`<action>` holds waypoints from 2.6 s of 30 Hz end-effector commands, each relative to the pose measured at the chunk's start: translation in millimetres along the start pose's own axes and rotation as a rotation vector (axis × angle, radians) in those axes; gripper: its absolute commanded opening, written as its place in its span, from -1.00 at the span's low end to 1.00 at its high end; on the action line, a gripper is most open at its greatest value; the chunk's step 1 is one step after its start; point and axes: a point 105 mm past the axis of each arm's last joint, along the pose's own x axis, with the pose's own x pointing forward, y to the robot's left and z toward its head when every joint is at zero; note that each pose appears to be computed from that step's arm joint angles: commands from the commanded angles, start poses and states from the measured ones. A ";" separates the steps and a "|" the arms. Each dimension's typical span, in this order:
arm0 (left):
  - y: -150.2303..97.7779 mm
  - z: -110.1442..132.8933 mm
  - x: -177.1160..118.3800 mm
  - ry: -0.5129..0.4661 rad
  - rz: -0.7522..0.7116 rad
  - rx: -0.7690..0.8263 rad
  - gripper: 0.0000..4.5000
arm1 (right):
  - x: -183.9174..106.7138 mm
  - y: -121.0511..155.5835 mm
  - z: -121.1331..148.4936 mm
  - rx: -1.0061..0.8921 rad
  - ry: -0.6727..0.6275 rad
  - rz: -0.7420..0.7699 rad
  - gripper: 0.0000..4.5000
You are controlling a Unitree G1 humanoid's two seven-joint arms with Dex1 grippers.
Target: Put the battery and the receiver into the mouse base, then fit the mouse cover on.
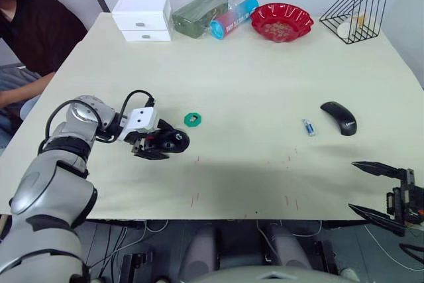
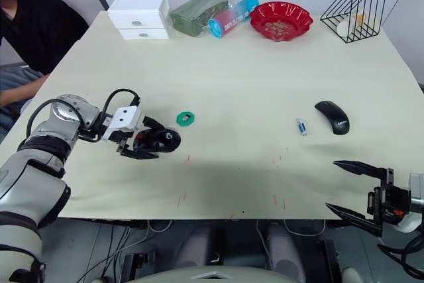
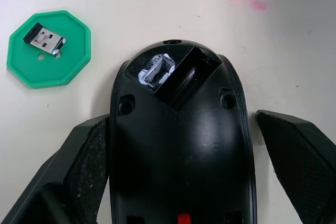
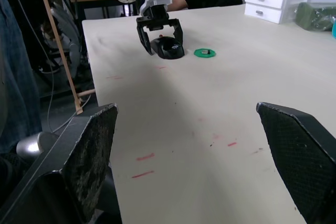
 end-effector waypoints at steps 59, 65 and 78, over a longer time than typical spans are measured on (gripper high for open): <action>-51.0 141.1 74.5 -0.125 0.051 -0.011 0.29 | 14.2 -22.5 11.7 -0.071 -0.055 0.110 1.00; -57.2 141.8 95.9 -0.058 0.032 0.014 0.29 | 13.9 -19.6 13.4 -0.068 -0.052 0.105 1.00; -58.7 142.0 126.5 -0.016 -0.015 0.103 0.29 | 15.4 -16.1 18.0 -0.074 -0.052 0.105 1.00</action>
